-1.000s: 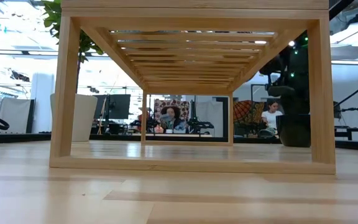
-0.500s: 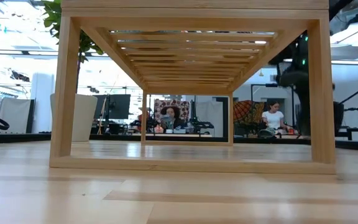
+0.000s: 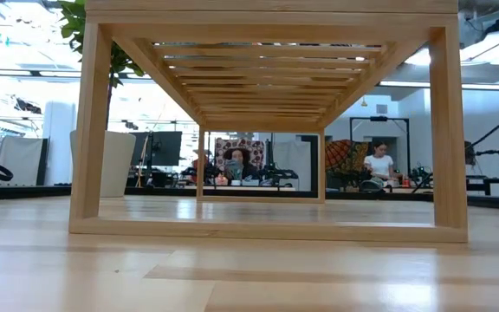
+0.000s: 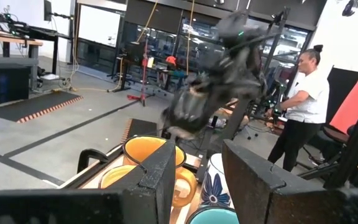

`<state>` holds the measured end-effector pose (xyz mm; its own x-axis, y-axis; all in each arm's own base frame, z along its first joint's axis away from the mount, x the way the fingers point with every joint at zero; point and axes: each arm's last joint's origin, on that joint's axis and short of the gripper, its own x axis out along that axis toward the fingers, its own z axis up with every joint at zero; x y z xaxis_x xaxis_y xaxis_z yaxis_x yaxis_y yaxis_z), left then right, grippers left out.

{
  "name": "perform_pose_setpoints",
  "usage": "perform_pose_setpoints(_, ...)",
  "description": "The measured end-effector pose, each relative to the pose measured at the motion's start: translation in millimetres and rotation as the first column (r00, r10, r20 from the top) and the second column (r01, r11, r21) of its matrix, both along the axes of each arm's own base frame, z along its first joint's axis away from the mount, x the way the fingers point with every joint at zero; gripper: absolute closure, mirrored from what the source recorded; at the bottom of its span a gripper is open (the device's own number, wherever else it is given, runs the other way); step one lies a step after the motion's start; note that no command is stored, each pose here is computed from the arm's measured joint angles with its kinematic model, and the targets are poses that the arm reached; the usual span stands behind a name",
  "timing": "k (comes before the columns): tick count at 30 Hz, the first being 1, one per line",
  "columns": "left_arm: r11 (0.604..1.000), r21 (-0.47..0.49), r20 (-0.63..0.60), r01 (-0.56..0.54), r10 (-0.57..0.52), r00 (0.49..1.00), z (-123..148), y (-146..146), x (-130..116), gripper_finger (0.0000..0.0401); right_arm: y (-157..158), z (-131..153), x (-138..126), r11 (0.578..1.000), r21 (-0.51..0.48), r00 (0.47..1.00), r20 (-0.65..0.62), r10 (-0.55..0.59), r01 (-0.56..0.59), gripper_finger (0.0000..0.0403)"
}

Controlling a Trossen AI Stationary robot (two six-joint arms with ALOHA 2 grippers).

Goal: Place coffee mugs
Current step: Put the black mug on the shelf

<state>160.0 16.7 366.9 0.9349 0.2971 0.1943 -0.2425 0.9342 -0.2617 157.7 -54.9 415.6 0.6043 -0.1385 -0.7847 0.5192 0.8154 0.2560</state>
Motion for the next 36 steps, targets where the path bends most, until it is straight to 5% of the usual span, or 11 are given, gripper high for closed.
perform_pose_setpoints(4,1.000,0.000,0.000,0.000,0.000,1.000,0,0,0,0.0285,44,34,21,0.960,-0.048,0.948,0.154,0.280,-0.276,0.0354)
perform_pose_setpoints(12,1.000,0.006,-0.003,-0.001,0.001,1.000,0,0,0,0.0285,138,62,53,0.750,-0.099,0.709,0.267,0.653,-0.654,0.0354)
perform_pose_setpoints(18,1.000,0.017,-0.006,-0.004,0.004,1.000,0,0,0,0.0285,184,51,80,0.684,-0.045,0.664,0.200,0.721,-0.728,0.0354)
perform_pose_setpoints(24,1.000,0.016,-0.006,-0.004,0.004,1.000,0,0,0,0.0285,198,16,103,0.682,0.031,0.680,-0.057,0.731,-0.730,0.0354)
perform_pose_setpoints(28,1.000,0.016,-0.006,-0.004,0.004,1.000,0,0,0,0.0285,205,-5,116,0.651,0.045,0.633,-0.189,0.751,-0.758,0.0354)
perform_pose_setpoints(36,1.000,-0.005,0.001,0.001,-0.001,1.000,0,0,0,0.0285,210,-19,128,0.559,-0.003,0.541,-0.257,0.801,-0.829,0.0354)
